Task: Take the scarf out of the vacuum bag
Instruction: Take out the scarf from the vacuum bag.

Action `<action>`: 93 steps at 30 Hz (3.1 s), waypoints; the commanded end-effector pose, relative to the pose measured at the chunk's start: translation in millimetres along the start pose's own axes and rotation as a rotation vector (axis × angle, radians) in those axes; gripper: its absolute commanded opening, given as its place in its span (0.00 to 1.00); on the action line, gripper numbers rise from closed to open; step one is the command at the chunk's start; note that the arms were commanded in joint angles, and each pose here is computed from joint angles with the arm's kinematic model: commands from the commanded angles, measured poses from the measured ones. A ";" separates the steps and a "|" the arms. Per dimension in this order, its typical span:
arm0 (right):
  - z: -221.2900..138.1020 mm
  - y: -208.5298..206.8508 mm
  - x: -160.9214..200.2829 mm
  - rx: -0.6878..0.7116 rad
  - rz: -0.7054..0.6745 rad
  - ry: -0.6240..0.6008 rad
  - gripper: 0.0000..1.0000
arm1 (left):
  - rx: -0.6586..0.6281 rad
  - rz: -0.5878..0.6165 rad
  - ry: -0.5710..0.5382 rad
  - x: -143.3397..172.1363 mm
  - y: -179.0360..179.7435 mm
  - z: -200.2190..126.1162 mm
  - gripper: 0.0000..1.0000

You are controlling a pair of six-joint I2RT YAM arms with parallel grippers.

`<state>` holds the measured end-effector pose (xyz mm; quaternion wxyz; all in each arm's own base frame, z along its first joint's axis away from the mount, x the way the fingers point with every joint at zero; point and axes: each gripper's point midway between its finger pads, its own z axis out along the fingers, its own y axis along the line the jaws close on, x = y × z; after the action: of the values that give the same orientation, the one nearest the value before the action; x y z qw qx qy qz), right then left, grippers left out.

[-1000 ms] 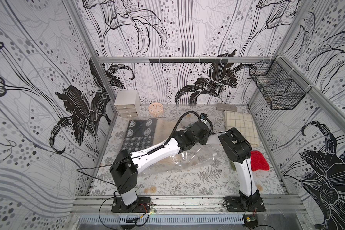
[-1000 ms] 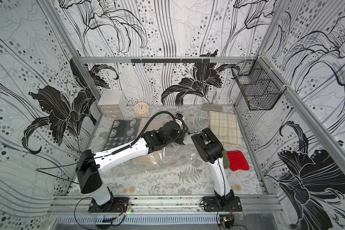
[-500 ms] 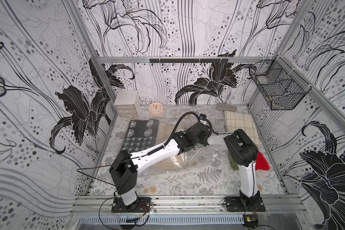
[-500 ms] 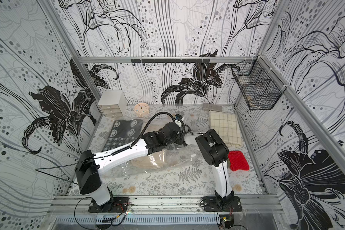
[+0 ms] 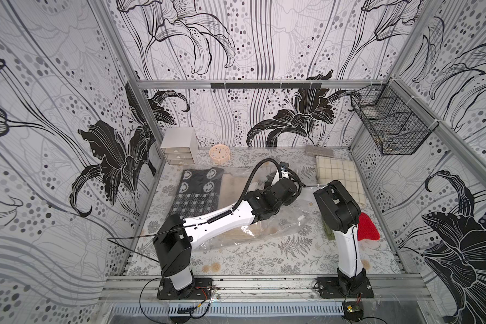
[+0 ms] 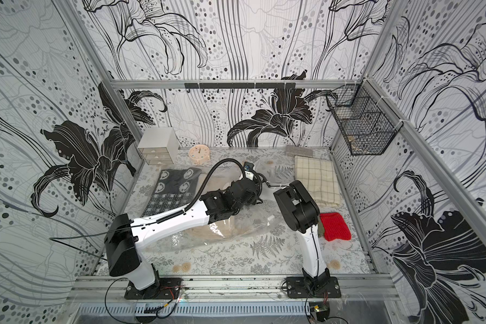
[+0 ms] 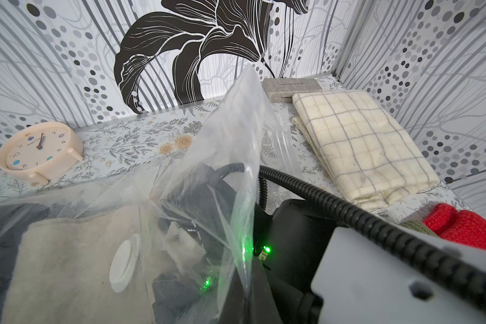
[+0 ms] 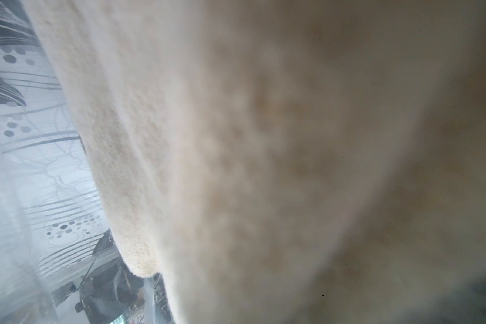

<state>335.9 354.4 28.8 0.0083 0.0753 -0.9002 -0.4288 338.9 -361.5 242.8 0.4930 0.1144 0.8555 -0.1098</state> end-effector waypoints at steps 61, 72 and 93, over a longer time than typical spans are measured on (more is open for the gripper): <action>-76.1 -59.0 25.2 0.162 0.089 -0.158 0.00 | 0.059 -0.030 0.123 37.0 -3.7 45.7 0.00; -23.6 -58.7 20.6 0.169 0.070 -0.052 0.00 | -0.085 -0.094 0.121 52.5 51.2 49.5 0.00; -54.1 -45.9 23.6 0.132 0.064 -0.093 0.00 | -0.097 -0.107 0.112 50.5 54.4 50.2 0.00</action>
<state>329.6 296.1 26.7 -0.0326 0.0382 -0.9229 -0.3816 365.1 -323.8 163.5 0.4309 0.0662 0.8955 -0.0897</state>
